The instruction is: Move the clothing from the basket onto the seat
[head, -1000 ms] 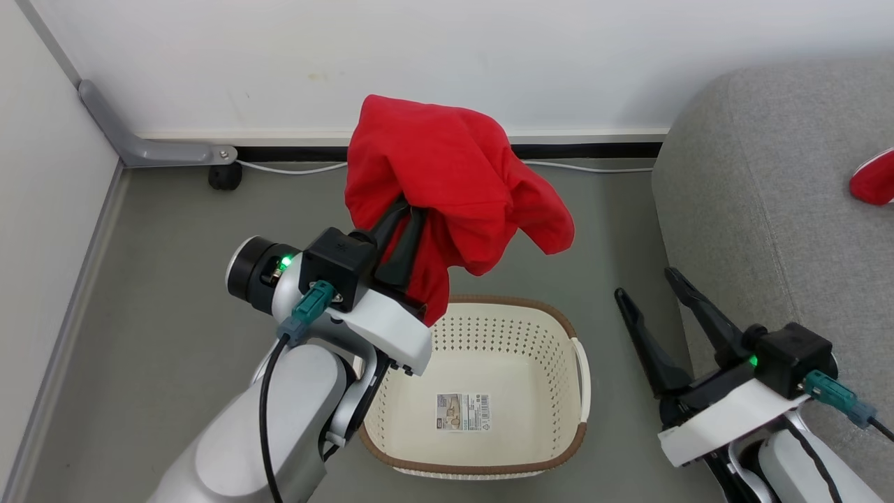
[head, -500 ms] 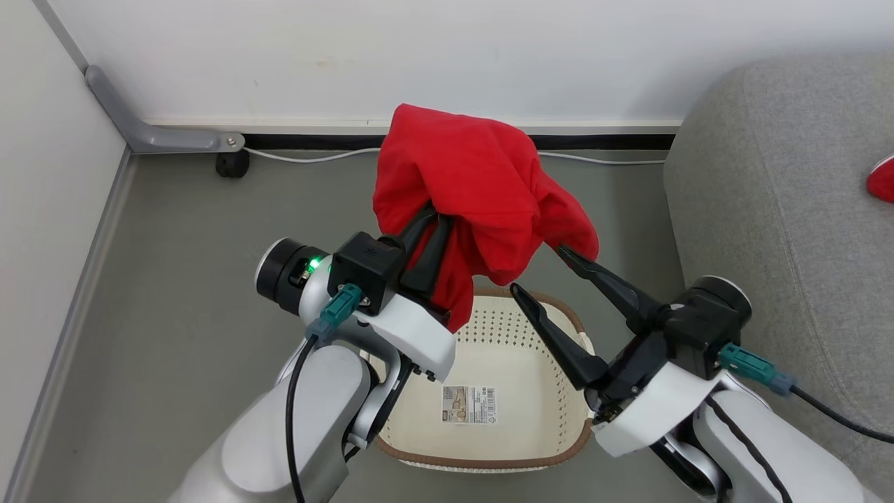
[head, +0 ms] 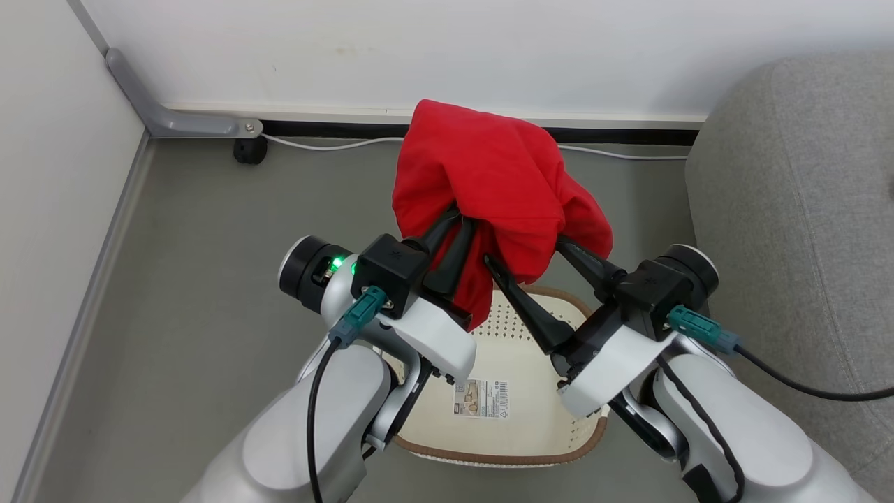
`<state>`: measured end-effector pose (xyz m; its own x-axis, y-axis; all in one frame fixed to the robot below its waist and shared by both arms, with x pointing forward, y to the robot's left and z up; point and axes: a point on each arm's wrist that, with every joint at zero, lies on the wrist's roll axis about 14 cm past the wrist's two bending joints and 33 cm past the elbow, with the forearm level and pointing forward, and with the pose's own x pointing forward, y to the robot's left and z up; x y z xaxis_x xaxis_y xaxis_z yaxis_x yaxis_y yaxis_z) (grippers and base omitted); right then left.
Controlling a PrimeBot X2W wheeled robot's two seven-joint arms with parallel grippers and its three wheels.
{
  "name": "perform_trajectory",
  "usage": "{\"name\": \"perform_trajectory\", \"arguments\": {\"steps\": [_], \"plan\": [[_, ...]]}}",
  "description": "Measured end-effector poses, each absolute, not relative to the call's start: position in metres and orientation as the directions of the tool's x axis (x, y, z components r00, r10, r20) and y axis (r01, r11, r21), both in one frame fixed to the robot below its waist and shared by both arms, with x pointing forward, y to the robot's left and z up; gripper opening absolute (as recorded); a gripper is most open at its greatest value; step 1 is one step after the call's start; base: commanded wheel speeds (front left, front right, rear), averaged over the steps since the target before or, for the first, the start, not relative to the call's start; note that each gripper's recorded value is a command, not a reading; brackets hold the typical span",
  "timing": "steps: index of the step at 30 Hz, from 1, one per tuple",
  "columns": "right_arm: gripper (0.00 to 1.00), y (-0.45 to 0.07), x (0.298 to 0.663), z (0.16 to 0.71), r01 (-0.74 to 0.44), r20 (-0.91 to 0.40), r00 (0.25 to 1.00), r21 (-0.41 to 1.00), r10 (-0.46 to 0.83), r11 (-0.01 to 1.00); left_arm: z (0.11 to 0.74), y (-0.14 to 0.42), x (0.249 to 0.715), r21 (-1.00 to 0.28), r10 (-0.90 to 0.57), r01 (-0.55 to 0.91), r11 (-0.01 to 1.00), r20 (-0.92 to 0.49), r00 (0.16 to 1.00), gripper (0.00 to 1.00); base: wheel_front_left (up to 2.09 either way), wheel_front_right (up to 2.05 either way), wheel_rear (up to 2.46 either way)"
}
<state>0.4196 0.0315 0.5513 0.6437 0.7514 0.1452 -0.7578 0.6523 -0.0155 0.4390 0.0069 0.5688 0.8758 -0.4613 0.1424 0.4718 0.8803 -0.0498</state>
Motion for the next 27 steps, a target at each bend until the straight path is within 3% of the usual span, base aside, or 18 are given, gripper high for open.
{"name": "perform_trajectory", "arguments": {"steps": [1, 2, 8, 10, 11, 12, 13, 27], "plan": [[0.35, 0.033, 0.421, 0.55, -0.757, 0.141, 0.645, -0.013, 0.751, 0.653, 0.569, 0.006, 0.439, -0.051, -0.463, 0.473, 0.879, 0.144, 0.875, 0.0, 0.0, 0.0, 0.0], [0.0, 0.035, 0.423, 0.55, -0.757, 0.139, 0.646, -0.011, 0.751, 0.653, 0.569, 0.006, 0.438, -0.052, -0.466, 0.477, 0.877, 0.144, 0.873, 0.0, 0.0, 0.0, 0.0], [0.0, 0.04, 0.424, 0.55, -0.758, 0.14, 0.645, -0.001, 0.751, 0.652, 0.568, 0.005, 0.438, -0.051, -0.467, 0.478, 0.877, 0.146, 0.872, 0.0, 0.0, 0.0, 0.0], [0.0, 0.039, 0.425, 0.553, -0.756, 0.146, 0.647, -0.002, 0.748, 0.655, 0.566, 0.005, 0.438, -0.048, -0.466, 0.476, 0.878, 0.141, 0.873, 0.05, 0.0, 0.0, 0.0], [0.0, 0.038, 0.425, 0.553, -0.754, 0.148, 0.649, -0.002, 0.746, 0.656, 0.566, 0.005, 0.438, -0.047, -0.467, 0.477, 0.878, 0.14, 0.873, 0.42, 0.0, 0.0, 0.0], [0.0, 0.037, 0.425, 0.554, -0.752, 0.15, 0.651, -0.002, 0.744, 0.659, 0.565, 0.004, 0.437, -0.045, -0.468, 0.478, 0.877, 0.14, 0.873, 0.89, 0.0, 0.0, 0.0], [0.0, 0.036, 0.426, 0.556, -0.749, 0.155, 0.654, -0.004, 0.741, 0.662, 0.566, 0.004, 0.437, -0.045, -0.469, 0.479, 0.877, 0.143, 0.872, 1.0, 0.0, 0.0, 0.0], [0.0, 0.0, 0.438, 0.583, -0.673, 0.232, 0.721, 0.006, 0.653, 0.74, 0.557, -0.009, 0.437, -0.051, -0.5, 0.51, 0.859, 0.128, 0.856, 1.0, 0.0, 0.0, 0.0]]}}
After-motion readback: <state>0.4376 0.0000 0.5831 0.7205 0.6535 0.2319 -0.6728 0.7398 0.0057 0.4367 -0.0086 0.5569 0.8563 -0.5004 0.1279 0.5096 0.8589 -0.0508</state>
